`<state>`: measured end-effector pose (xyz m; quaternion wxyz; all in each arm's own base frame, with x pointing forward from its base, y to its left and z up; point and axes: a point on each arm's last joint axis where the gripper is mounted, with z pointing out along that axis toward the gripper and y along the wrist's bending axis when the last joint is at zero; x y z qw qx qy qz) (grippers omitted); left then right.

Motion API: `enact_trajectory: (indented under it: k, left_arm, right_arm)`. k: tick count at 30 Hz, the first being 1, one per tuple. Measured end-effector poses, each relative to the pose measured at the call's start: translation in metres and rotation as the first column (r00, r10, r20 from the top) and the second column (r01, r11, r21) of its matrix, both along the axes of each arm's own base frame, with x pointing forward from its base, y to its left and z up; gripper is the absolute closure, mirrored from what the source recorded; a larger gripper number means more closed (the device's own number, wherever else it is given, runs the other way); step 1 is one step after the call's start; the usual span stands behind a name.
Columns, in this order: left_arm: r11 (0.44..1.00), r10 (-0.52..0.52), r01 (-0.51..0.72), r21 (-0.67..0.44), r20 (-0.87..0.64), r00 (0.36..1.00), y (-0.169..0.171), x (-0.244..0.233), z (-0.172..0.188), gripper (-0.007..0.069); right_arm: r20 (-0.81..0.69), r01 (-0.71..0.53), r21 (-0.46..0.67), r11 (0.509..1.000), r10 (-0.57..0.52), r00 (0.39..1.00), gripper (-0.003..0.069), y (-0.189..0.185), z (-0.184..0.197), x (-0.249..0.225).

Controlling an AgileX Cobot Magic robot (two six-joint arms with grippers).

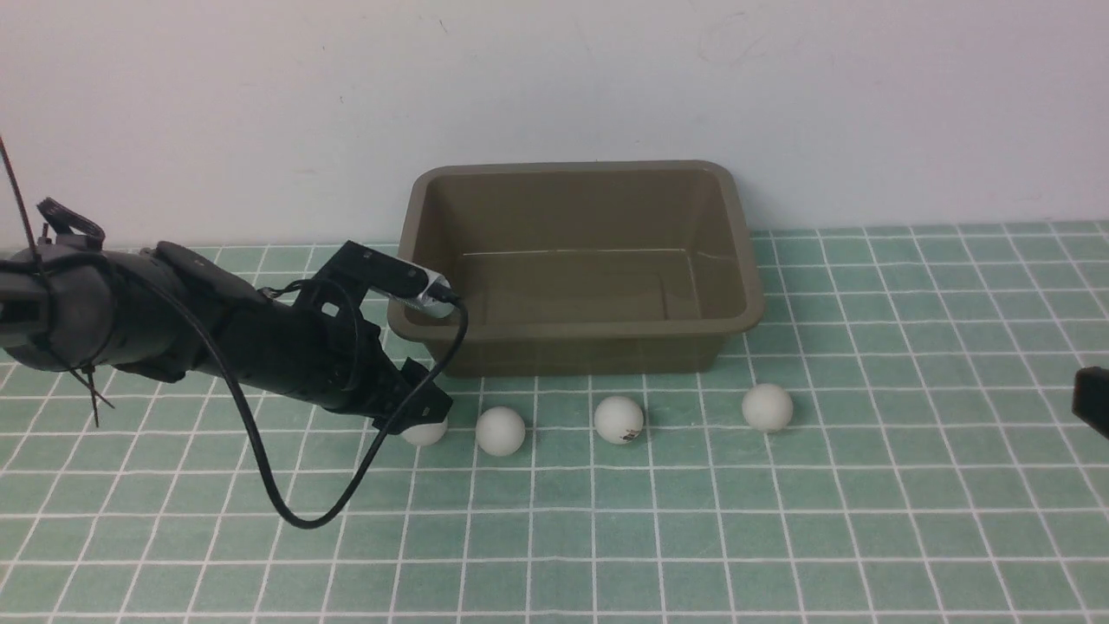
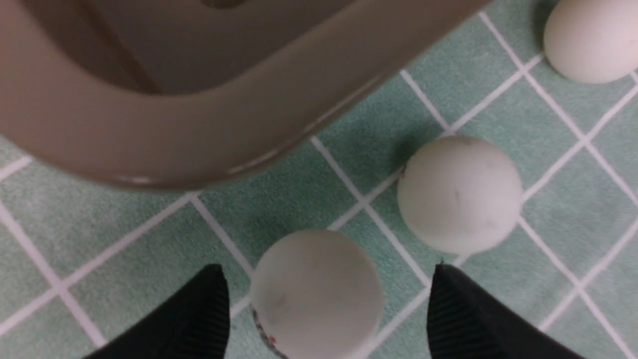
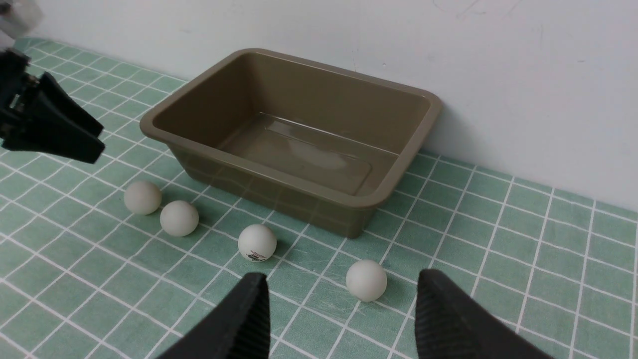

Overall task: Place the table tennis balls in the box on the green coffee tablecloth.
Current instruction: 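Reach for and grasp a ping pong ball on the table beside the basket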

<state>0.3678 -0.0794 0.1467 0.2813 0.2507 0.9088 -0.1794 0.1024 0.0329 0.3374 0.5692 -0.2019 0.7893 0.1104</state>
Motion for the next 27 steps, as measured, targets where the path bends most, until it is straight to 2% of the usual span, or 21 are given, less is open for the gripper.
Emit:
enact_trajectory:
  k: [9, 12, 13, 17, 21, 27]
  left_arm:
    - [1.0, -0.012, 0.012, 0.004, 0.002, 1.0, -0.001, 0.004, -0.015, 0.0147]
    - [1.0, -0.012, 0.012, 0.005, -0.004, 1.0, -0.001, 0.004, -0.018, 0.0212]
    - [1.0, -0.012, 0.012, 0.005, -0.004, 1.0, -0.001, 0.004, -0.018, 0.026]
    - [1.0, -0.023, 0.023, -0.005, -0.011, 1.0, -0.002, 0.003, -0.018, 0.0272]
    - [0.998, -0.053, 0.051, -0.048, -0.036, 0.998, -0.006, -0.001, -0.014, 0.0272]
    - [0.97, -0.177, 0.169, -0.172, -0.035, 0.983, -0.017, -0.017, 0.024, 0.0272]
  right_arm:
    - [0.019, 0.021, 0.0, 1.0, -0.021, 1.0, 0.0291, -0.002, 0.002, 0.001]
    - [0.021, 0.021, -0.002, 1.0, -0.021, 1.0, 0.0291, -0.002, 0.002, 0.001]
    - [0.021, 0.021, -0.002, 1.0, -0.021, 1.0, 0.0291, -0.002, 0.002, 0.001]
    - [0.021, 0.021, -0.002, 1.0, -0.021, 1.0, 0.0291, -0.002, 0.002, 0.001]
    - [0.021, 0.021, -0.002, 1.0, -0.021, 1.0, 0.0291, -0.002, 0.002, 0.001]
    - [0.02, 0.02, -0.002, 1.0, -0.02, 1.0, 0.0291, -0.002, 0.002, 0.001]
